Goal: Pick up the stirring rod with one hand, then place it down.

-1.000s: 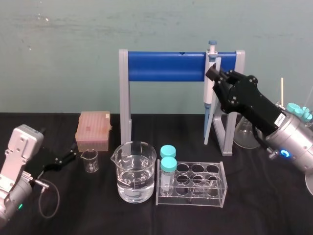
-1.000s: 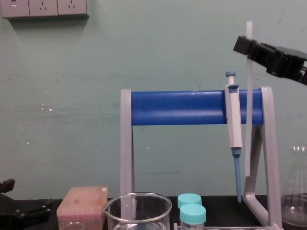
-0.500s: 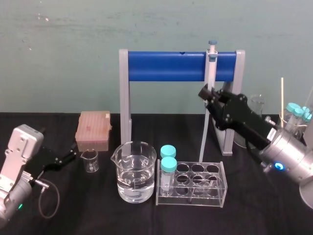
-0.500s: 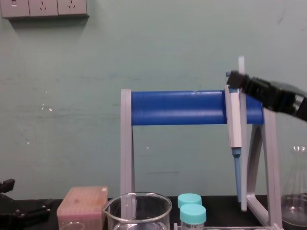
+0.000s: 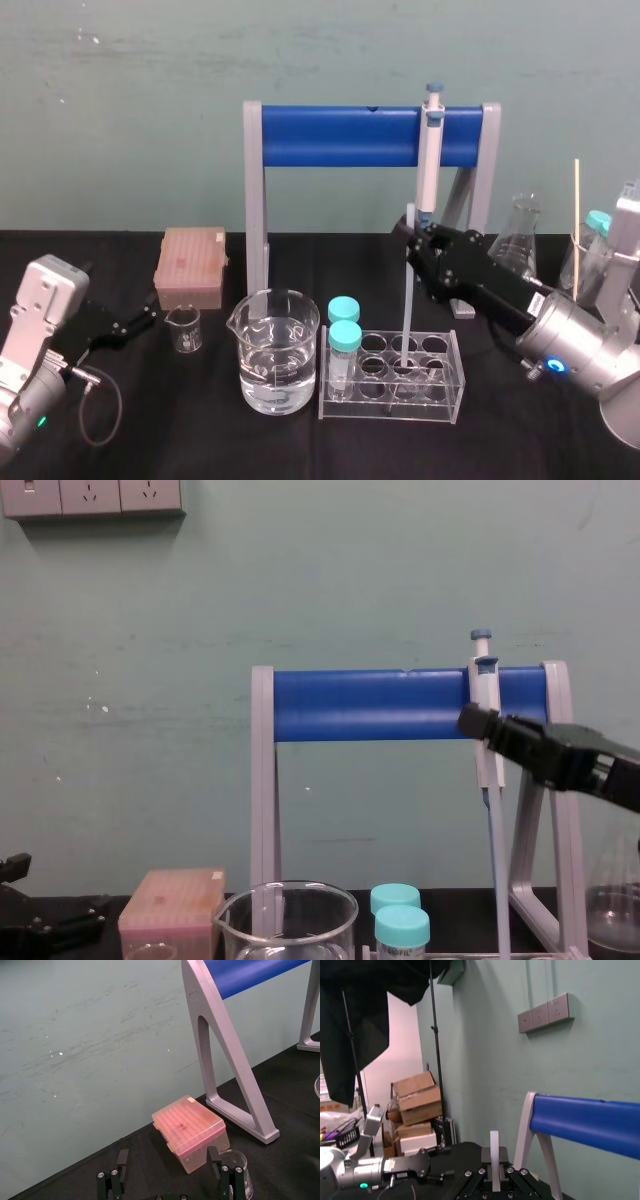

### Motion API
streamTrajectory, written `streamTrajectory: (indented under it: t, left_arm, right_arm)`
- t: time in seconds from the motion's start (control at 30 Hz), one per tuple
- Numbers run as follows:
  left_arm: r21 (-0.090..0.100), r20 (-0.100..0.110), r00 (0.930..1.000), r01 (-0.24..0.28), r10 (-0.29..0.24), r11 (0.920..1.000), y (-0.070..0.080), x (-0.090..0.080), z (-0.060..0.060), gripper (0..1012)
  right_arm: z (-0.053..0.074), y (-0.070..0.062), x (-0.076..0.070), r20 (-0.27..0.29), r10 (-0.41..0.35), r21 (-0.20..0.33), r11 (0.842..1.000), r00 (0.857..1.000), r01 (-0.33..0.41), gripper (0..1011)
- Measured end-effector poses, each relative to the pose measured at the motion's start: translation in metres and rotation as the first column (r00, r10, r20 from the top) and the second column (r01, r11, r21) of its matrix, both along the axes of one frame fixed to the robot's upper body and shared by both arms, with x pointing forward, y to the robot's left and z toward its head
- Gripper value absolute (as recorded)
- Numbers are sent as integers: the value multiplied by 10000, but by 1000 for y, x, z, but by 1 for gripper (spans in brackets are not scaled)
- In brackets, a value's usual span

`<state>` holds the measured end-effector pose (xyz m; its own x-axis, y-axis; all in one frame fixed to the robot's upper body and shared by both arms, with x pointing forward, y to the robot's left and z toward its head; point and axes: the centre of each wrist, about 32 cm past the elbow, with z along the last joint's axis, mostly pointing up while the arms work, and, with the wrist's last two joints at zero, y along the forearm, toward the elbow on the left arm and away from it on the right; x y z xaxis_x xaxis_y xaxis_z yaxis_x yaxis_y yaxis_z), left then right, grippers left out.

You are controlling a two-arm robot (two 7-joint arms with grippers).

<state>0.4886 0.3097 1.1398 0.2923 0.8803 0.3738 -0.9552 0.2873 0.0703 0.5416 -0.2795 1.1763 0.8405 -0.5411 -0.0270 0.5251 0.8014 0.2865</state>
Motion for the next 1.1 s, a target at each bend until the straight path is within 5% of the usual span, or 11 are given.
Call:
streamTrajectory:
  t: [1.1]
  left_arm:
    - [0,1,10000,0,0,10000,0,0,0,1000]
  right_arm:
    - [-36,8,5,-884,-282,-752,9969,9957,215,73]
